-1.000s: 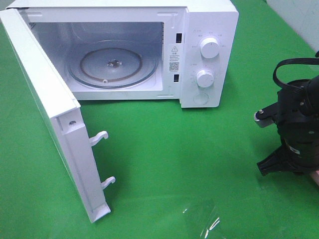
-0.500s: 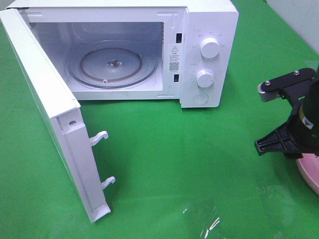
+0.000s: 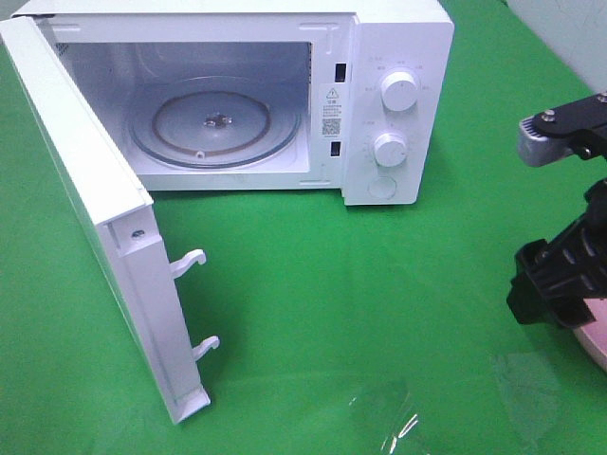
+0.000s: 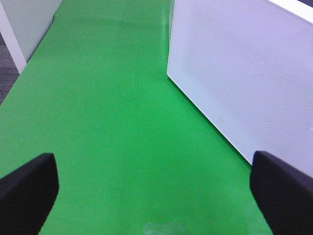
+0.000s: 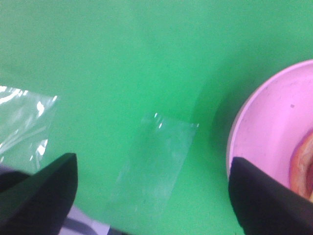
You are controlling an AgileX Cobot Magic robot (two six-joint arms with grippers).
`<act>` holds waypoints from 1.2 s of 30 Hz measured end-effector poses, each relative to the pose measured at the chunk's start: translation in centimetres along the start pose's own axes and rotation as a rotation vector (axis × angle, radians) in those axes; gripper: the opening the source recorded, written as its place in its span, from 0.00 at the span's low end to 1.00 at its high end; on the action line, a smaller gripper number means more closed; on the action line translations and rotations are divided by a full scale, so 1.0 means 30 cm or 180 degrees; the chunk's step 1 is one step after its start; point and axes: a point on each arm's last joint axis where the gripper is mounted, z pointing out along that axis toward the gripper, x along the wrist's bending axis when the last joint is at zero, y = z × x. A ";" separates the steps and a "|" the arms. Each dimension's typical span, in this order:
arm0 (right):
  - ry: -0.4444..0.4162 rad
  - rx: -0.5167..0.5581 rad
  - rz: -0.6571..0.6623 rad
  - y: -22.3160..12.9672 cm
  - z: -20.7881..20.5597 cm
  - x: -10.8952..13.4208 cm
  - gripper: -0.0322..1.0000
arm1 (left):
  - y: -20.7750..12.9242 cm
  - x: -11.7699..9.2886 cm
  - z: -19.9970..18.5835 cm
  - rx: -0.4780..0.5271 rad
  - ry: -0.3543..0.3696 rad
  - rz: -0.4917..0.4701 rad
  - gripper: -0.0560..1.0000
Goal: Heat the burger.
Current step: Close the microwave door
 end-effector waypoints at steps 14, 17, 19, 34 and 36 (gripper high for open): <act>0.0134 -0.0342 0.0094 -0.123 -0.212 -0.020 0.81 | 0.000 0.000 0.000 0.0000 0.0000 0.0000 0.98; 0.0182 -0.0598 0.0137 -0.193 -0.260 -0.027 0.80 | 0.000 0.000 0.000 0.0000 0.0000 0.0000 0.98; 0.0186 -0.0762 0.0165 -0.233 -0.280 -0.033 0.80 | 0.000 0.000 0.000 0.0000 0.0000 0.0000 0.98; -0.0132 -0.1643 0.0634 -0.448 -0.335 -0.065 0.78 | 0.000 0.000 0.000 0.0000 0.0000 0.0000 0.98; -0.0263 -0.1941 0.0767 -0.486 -0.364 -0.063 0.78 | 0.000 0.000 0.000 0.0000 0.0000 0.0000 0.98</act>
